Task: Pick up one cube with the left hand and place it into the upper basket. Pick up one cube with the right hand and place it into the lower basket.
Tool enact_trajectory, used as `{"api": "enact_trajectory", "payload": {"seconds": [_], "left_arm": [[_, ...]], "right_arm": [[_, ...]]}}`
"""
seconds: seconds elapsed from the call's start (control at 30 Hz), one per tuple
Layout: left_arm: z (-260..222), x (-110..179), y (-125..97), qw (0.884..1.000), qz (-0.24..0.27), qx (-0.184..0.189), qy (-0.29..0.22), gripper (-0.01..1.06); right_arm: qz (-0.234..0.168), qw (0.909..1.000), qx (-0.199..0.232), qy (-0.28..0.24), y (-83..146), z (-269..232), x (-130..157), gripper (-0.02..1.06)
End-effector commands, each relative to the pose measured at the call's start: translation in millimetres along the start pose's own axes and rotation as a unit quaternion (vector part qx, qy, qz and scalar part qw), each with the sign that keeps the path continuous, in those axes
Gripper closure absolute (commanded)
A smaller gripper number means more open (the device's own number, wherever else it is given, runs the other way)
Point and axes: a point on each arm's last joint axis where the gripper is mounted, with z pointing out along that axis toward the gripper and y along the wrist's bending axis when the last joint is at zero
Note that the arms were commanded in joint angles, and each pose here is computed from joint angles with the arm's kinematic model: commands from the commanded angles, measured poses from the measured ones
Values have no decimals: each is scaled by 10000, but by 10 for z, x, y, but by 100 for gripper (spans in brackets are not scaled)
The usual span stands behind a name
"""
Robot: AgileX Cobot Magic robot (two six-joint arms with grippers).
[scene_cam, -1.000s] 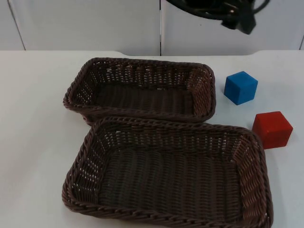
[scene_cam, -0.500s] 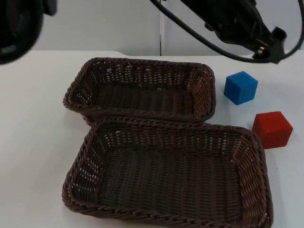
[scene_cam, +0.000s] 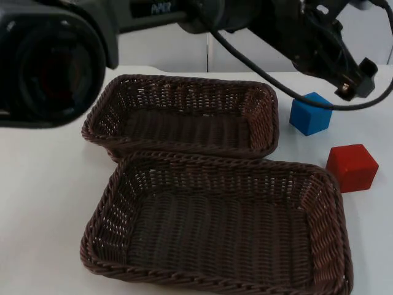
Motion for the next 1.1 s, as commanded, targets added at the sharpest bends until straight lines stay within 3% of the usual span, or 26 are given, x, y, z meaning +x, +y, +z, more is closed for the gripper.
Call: {"api": "enact_trajectory", "payload": {"seconds": [0.0, 0.3, 0.7, 1.07], "left_arm": [[61, 1, -19, 9999, 48, -59, -104, 0], [214, 177, -26, 9999, 109, -67, 26, 0], [239, 196, -77, 9997, 205, -11, 113, 0], [345, 260, -12, 9985, 280, -425, -177, 0]], "right_arm": [[16, 10000, -1, -40, 5, 2, 1, -1], [28, 10000, -1, -40, 5, 2, 1, -1], [28, 10000, -1, -40, 5, 2, 1, -1], [28, 10000, -1, -40, 5, 2, 1, -1]]}}
